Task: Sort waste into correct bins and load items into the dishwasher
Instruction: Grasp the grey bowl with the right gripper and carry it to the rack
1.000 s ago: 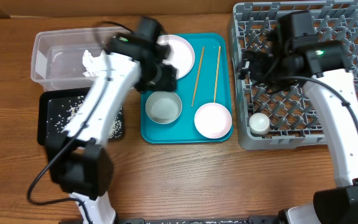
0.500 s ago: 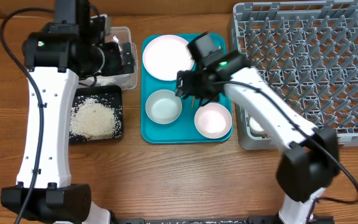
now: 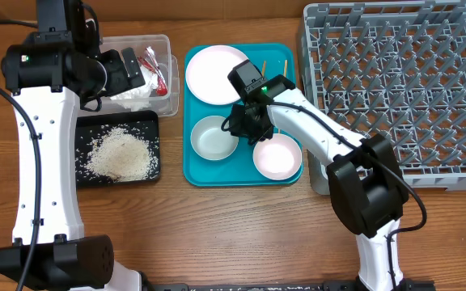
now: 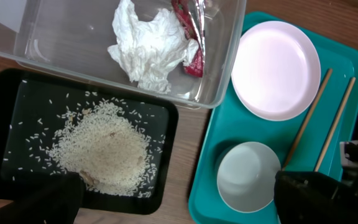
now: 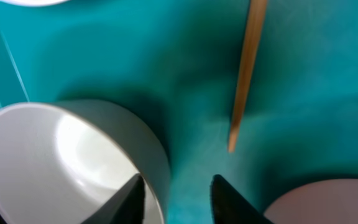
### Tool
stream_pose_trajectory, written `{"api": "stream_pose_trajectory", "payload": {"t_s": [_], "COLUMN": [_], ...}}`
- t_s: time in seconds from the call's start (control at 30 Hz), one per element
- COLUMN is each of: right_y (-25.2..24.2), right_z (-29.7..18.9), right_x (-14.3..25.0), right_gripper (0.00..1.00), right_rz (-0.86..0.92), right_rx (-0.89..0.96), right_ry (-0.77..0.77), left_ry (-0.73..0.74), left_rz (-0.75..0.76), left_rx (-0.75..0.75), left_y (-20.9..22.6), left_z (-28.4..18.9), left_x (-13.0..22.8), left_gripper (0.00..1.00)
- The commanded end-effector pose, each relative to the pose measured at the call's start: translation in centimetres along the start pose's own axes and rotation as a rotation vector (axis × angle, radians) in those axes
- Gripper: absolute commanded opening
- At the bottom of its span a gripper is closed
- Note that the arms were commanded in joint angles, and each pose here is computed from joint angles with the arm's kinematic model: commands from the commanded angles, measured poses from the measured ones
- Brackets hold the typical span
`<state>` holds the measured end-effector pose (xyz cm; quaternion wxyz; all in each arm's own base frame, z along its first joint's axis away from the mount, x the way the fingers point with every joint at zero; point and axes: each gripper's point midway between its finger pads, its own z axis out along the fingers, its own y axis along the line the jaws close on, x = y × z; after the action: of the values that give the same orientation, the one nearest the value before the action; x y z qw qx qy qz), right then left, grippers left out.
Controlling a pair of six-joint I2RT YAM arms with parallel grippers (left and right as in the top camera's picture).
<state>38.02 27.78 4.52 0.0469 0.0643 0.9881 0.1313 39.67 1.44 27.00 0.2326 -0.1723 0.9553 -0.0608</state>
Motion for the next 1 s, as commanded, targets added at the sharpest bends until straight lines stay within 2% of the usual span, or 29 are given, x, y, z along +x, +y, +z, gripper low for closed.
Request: {"api": "stream_pose_trajectory", "payload": {"t_s": [0.0,0.13,0.23,0.33,0.43,0.6,0.8,0.97], "right_y": [0.7,0.7,0.6,0.4,0.4,0.6,0.6,-1.8], "right_z": [0.7,0.8,1.1,1.8,2.1,1.3,-4.8,-14.7], "right_x": [0.2,0.1,0.2,0.5,0.6,0.3,-2.1,-6.2], "right_gripper": [0.32,0.28,0.17,0.15,0.04,0.04,0.04,0.04], "right_rz": [-0.009,-0.010,-0.009,-0.011,-0.011,-0.011,0.008,0.041], "right_rx": [-0.007,-0.006,-0.001,0.011,0.013,0.004,-0.021,-0.015], "right_ry": [-0.002,-0.006,0.002,0.016,0.019,0.008,-0.096,-0.339], "left_ry": [-0.011,-0.011,-0.011,-0.011,-0.011,-0.011,-0.011,-0.011], "left_rz": [-0.008,-0.008,-0.008,-0.008,-0.008,-0.008,-0.008,-0.008], "left_rx": [-0.009,-0.009,-0.009,-0.009,-0.009,-0.009,-0.008,-0.009], "left_y": [-0.1,-0.1,-0.1,-0.1,-0.1,-0.1,-0.1,-0.1], "left_z": [-0.2,-0.2,-0.2,-0.2,-0.2,-0.2,-0.2,-0.2], "left_x": [-0.2,-0.2,-0.2,-0.2,-0.2,-0.2,-0.2,-0.2], "left_gripper": [1.00,1.00,1.00,1.00,1.00,1.00,1.00,1.00]}}
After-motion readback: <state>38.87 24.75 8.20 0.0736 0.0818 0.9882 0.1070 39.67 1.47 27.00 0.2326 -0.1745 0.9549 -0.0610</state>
